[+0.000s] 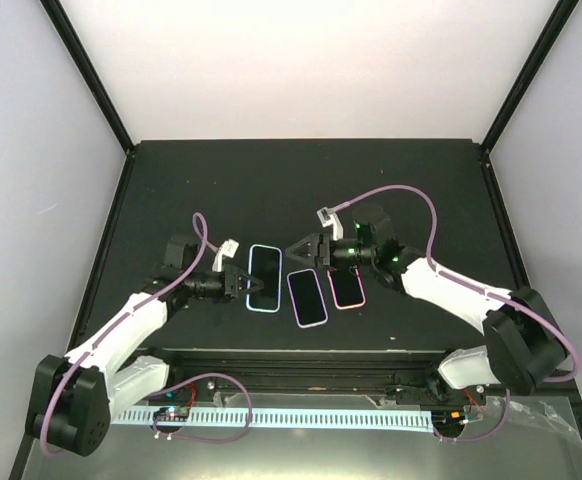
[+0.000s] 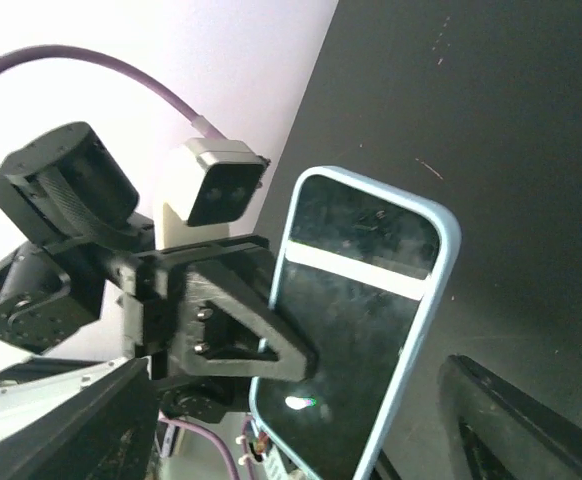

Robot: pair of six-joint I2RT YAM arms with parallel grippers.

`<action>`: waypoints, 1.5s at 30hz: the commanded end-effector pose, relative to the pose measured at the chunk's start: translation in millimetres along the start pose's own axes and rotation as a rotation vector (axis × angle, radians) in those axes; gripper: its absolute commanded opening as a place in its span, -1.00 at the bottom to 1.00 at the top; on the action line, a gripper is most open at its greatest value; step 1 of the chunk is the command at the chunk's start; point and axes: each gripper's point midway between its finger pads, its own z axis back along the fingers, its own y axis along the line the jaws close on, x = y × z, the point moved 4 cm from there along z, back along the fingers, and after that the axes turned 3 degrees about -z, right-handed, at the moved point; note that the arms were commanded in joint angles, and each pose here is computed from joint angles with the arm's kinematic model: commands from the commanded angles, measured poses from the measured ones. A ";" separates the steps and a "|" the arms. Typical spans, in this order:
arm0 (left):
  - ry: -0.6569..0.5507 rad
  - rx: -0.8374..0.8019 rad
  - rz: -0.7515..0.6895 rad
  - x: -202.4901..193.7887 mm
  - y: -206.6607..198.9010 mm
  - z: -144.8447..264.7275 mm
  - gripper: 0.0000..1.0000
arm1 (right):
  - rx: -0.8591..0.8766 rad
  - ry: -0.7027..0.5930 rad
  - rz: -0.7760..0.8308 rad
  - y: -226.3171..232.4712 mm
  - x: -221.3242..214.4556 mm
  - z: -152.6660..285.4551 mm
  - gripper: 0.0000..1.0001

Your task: Put the phone into the phone case

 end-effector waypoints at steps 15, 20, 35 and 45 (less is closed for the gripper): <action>-0.078 0.245 0.119 71.3 77.2 -27.7 -0.70 | -0.092 -0.069 0.123 8.1 -10.5 35.5 1.00; -0.053 0.279 0.167 67.8 97.8 -32.0 -0.68 | -0.122 -0.097 0.143 8.5 -9.6 41.2 1.00; -0.074 0.411 0.171 50.4 102.6 -12.5 0.11 | -0.131 -0.098 0.136 6.0 -10.7 42.1 1.00; -0.168 0.407 0.055 54.9 51.1 19.1 0.41 | -0.257 -0.232 0.213 12.6 -6.1 74.5 1.00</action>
